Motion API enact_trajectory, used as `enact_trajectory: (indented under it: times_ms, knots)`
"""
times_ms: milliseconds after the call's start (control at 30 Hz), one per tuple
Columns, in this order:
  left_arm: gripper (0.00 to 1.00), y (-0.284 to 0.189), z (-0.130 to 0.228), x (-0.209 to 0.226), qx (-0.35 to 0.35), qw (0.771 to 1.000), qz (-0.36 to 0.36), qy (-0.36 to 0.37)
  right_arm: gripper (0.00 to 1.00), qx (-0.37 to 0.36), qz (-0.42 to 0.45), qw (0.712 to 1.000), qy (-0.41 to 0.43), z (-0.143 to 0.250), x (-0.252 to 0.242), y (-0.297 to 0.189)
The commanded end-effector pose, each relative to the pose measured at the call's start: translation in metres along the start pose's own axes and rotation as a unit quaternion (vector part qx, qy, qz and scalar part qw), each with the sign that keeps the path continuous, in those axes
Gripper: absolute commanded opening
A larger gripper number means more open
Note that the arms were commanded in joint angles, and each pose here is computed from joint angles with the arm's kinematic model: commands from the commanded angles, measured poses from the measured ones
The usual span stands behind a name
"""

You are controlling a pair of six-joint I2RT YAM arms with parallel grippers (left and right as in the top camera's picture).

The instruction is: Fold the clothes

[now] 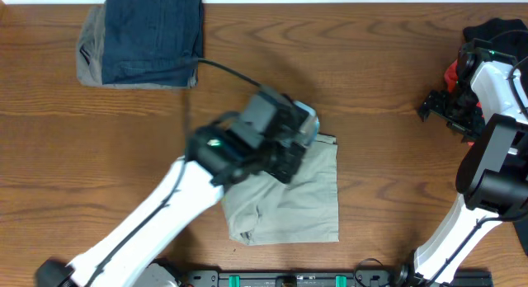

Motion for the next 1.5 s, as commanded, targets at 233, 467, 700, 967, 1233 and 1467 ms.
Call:
enact_trajectory:
  times_ms: [233,467,700,967,1233,1467]
  knots:
    - [0.06,0.051,0.016,-0.047,0.064,0.995,0.072,0.002,0.99,-0.009,0.002,1.000,0.002,-0.005,-0.002,-0.003]
    - [0.06,0.064,0.028,-0.069,0.082,0.993,0.088,0.018,0.99,-0.009,0.002,1.000,0.002,-0.005,-0.002,-0.003]
    - [0.54,0.074,0.039,-0.079,0.103,0.990,0.092,0.031,0.99,-0.009,0.002,1.000,0.002,-0.005,-0.002,-0.003]
    - [0.75,0.072,0.037,-0.076,0.102,0.990,0.095,0.026,0.99,-0.009,0.002,1.000,0.002,-0.005,-0.002,-0.003]
    - [0.59,0.050,0.010,-0.018,0.063,0.995,0.061,-0.046,0.99,-0.009,0.002,1.000,0.002,-0.005,-0.002,-0.003]
    - [0.33,0.046,0.004,0.057,0.052,0.989,-0.050,-0.131,0.99,-0.009,0.002,1.000,0.002,-0.005,-0.002,-0.003]
Point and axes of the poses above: each gripper's point midway between its finger pads, its own y axis out along the fingers, its own x axis along the line the jaws close on, z = x × y, the point moved 3 cm from there along -y, back along the fingers, and after that the axes turned 1 degree about -y, right-handed, at the moved point
